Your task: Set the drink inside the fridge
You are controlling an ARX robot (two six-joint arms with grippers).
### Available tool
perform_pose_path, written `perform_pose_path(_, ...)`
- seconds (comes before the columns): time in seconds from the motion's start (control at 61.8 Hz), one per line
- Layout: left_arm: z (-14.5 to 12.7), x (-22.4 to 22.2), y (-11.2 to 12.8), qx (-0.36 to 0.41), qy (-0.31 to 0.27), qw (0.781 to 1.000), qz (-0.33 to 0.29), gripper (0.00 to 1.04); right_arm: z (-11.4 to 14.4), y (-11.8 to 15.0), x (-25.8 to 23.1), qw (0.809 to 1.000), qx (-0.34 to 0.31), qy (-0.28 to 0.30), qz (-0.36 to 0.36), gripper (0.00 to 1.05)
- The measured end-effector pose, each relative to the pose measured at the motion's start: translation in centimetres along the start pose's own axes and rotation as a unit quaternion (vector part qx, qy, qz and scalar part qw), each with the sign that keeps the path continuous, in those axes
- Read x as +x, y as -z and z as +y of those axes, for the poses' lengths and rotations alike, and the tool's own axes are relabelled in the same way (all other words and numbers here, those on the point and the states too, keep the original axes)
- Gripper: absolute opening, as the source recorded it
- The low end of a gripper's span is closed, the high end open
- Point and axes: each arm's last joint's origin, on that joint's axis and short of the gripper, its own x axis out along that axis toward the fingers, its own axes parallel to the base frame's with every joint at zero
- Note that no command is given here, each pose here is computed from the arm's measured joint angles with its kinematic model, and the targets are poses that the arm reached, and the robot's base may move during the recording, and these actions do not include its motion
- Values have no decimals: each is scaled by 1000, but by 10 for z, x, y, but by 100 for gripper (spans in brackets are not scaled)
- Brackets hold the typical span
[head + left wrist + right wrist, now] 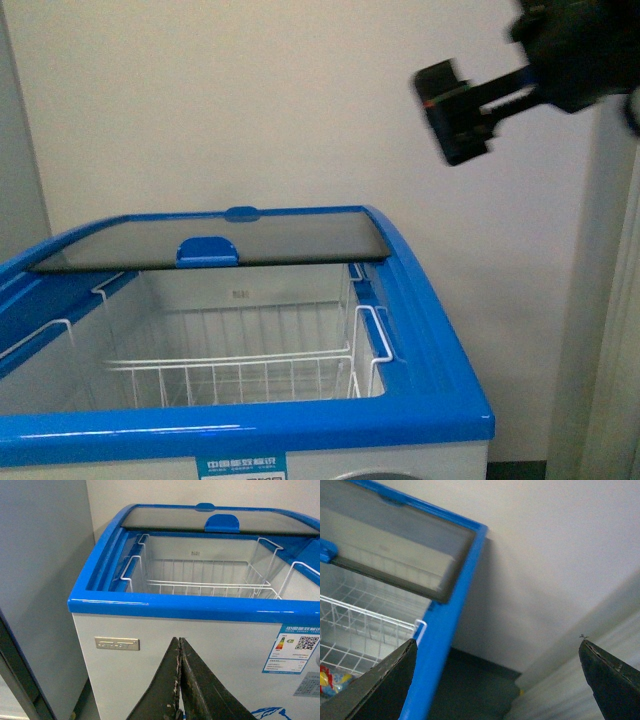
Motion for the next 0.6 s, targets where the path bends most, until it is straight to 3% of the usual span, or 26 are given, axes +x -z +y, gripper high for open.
perform_pose_path(0.097,0,0,0,0,0,1000,0,3,-34,19,-54,997,61,42,27,97)
perform_pose_path(0.178,0,0,0,0,0,1000,0,3,-47,34,-93,994,88,54,34,97)
perform_pose_path(0.372,0,0,0,0,0,1000,0,3,-62,78,-189,990,120,67,19,97)
perform_pose_path(0.437,0,0,0,0,0,1000,0,3,-63,94,-214,988,128,83,-18,97)
perform_pose_path(0.502,0,0,0,0,0,1000,0,3,-60,97,-229,984,144,63,-87,88)
perform_pose_path(0.599,0,0,0,0,0,1000,0,3,-51,119,-225,982,151,47,-99,75)
